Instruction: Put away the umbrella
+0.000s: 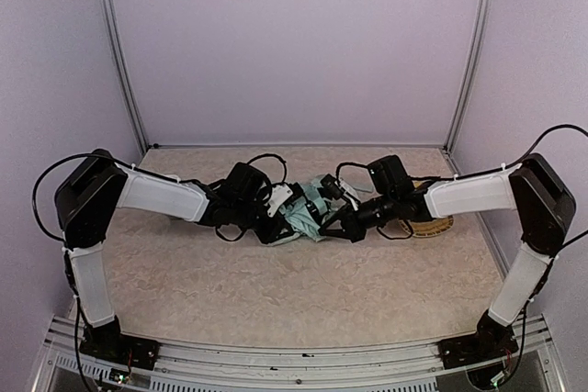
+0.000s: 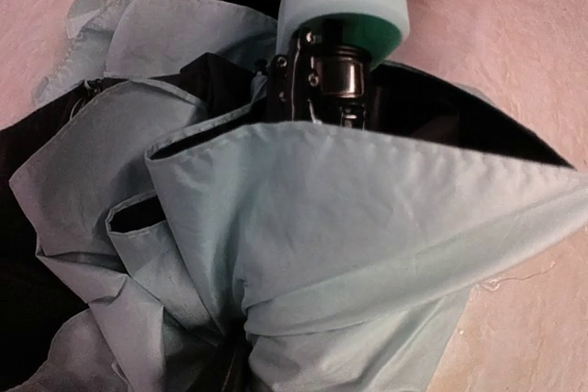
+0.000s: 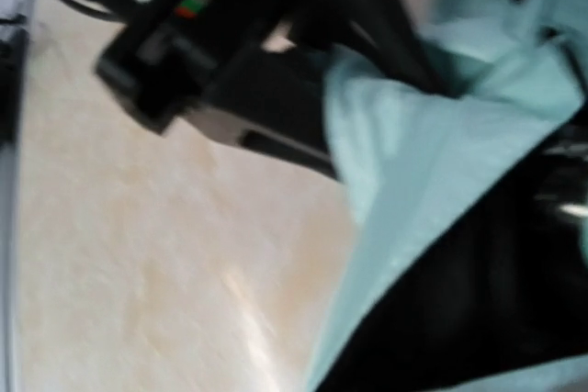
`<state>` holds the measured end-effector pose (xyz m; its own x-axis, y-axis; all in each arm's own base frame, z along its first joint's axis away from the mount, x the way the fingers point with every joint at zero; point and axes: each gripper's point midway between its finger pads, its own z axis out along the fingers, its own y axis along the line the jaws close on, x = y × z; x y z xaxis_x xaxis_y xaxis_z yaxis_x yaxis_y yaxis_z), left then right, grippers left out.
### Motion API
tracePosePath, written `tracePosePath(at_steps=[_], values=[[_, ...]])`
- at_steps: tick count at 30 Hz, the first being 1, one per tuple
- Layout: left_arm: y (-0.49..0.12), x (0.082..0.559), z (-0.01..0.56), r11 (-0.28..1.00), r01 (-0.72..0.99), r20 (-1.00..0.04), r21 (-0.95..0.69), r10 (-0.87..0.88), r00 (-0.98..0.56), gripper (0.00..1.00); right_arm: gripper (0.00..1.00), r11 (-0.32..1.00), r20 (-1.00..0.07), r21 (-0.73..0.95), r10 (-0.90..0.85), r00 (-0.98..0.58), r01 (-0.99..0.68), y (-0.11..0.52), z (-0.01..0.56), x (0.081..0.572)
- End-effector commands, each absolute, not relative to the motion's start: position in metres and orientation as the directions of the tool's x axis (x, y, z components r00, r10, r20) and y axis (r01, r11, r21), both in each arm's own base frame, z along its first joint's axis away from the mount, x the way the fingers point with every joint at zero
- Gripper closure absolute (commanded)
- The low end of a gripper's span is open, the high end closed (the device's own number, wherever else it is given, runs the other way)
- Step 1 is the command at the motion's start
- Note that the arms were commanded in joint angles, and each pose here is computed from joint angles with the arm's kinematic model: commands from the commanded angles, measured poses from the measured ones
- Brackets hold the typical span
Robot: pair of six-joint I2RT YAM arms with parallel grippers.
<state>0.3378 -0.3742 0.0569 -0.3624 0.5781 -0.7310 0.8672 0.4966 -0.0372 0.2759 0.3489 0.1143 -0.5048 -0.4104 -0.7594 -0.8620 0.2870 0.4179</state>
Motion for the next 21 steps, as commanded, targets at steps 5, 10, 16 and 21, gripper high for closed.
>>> tracePosePath(at_steps=[5, 10, 16, 21], values=[[-0.358, 0.39, 0.1, 0.632, 0.773, -0.804, -0.055, 0.431, -0.409, 1.0, 1.0, -0.025, -0.826, 0.472, -0.364, -0.431, -0.881, 0.394, 0.156, 0.233], [-0.372, 0.368, 0.06, 0.541, 0.841, -0.722, 0.004, 0.583, -0.371, 1.0, 1.0, -0.087, -0.88, 0.432, -0.259, -0.398, -0.898, 0.394, 0.197, 0.237], [-0.392, 0.309, 0.016, 0.337, 0.941, -0.639, -0.023, 0.719, -0.273, 1.0, 1.0, 0.074, -0.856, 0.5, -0.103, -0.506, -0.863, 0.371, 0.216, 0.301], [-0.399, 0.275, -0.004, 0.197, 0.977, -0.597, -0.081, 0.775, -0.206, 1.0, 1.0, 0.229, -0.788, 0.594, -0.029, -0.615, -0.771, 0.358, 0.195, 0.347]])
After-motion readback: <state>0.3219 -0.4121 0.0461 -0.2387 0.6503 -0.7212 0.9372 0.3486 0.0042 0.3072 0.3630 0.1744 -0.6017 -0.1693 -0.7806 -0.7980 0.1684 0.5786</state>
